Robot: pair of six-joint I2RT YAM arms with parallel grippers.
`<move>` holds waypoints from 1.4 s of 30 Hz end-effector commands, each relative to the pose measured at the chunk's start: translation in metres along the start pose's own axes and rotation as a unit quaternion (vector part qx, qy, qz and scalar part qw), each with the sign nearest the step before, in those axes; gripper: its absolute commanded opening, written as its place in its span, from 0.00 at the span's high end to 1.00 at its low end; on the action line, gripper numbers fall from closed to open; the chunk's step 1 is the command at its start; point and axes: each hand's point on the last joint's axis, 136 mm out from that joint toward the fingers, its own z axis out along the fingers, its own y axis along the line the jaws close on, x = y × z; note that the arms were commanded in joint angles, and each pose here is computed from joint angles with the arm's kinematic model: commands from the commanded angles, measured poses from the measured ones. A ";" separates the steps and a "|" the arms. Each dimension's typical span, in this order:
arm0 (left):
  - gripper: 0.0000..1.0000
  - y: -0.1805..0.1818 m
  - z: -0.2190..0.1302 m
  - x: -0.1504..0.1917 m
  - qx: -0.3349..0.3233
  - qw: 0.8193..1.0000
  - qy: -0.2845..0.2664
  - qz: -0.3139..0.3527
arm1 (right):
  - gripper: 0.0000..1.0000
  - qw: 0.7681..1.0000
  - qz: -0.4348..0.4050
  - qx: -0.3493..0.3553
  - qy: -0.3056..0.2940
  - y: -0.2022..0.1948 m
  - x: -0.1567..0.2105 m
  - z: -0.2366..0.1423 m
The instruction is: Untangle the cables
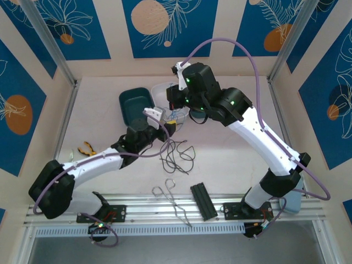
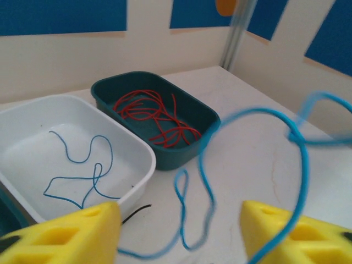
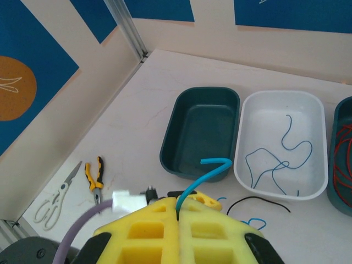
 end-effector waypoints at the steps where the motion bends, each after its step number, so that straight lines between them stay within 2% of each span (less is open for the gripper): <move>1: 0.54 0.012 0.004 -0.027 -0.046 0.998 -0.047 -0.024 | 1.00 0.999 0.013 -0.012 -0.029 0.003 -0.010 -0.020; 2: 0.58 0.018 0.004 -0.026 -0.064 0.996 -0.046 -0.030 | 1.00 0.999 0.013 -0.005 -0.032 0.000 -0.011 -0.021; 9: 0.69 0.059 -0.011 -0.015 -0.173 0.984 -0.026 -0.032 | 1.00 0.994 0.032 0.073 -0.078 -0.039 -0.018 -0.047; 11: 0.70 0.069 -0.018 -0.012 -0.198 0.979 -0.023 -0.039 | 1.00 0.991 0.038 0.091 -0.093 -0.049 -0.019 -0.056; 14: 0.70 0.074 -0.026 -0.014 -0.199 0.978 -0.032 -0.043 | 1.00 0.983 0.042 0.143 -0.109 -0.072 -0.018 -0.068; 20: 0.69 0.092 -0.045 -0.013 -0.224 0.973 -0.031 -0.044 | 1.00 0.960 0.059 0.257 -0.097 -0.128 -0.003 -0.083; 29: 0.66 0.135 -0.079 0.000 -0.293 0.954 -0.019 -0.059 | 1.00 0.942 0.106 0.302 -0.100 -0.173 0.007 -0.105; 31: 0.63 0.138 -0.082 -0.003 -0.288 0.956 -0.018 -0.058 | 1.00 0.937 0.111 0.316 -0.098 -0.183 0.009 -0.110; 33: 0.58 0.132 -0.079 -0.012 -0.253 0.966 -0.022 -0.048 | 1.00 0.939 0.118 0.311 -0.091 -0.187 0.011 -0.109; 38: 0.50 0.099 -0.061 -0.037 -0.153 0.988 -0.021 -0.017 | 1.00 0.967 0.109 0.220 -0.061 -0.164 0.007 -0.073; 42: 0.49 0.095 -0.047 -0.042 -0.138 0.990 -0.014 -0.033 | 1.00 0.979 0.096 0.168 -0.055 -0.145 -0.010 -0.050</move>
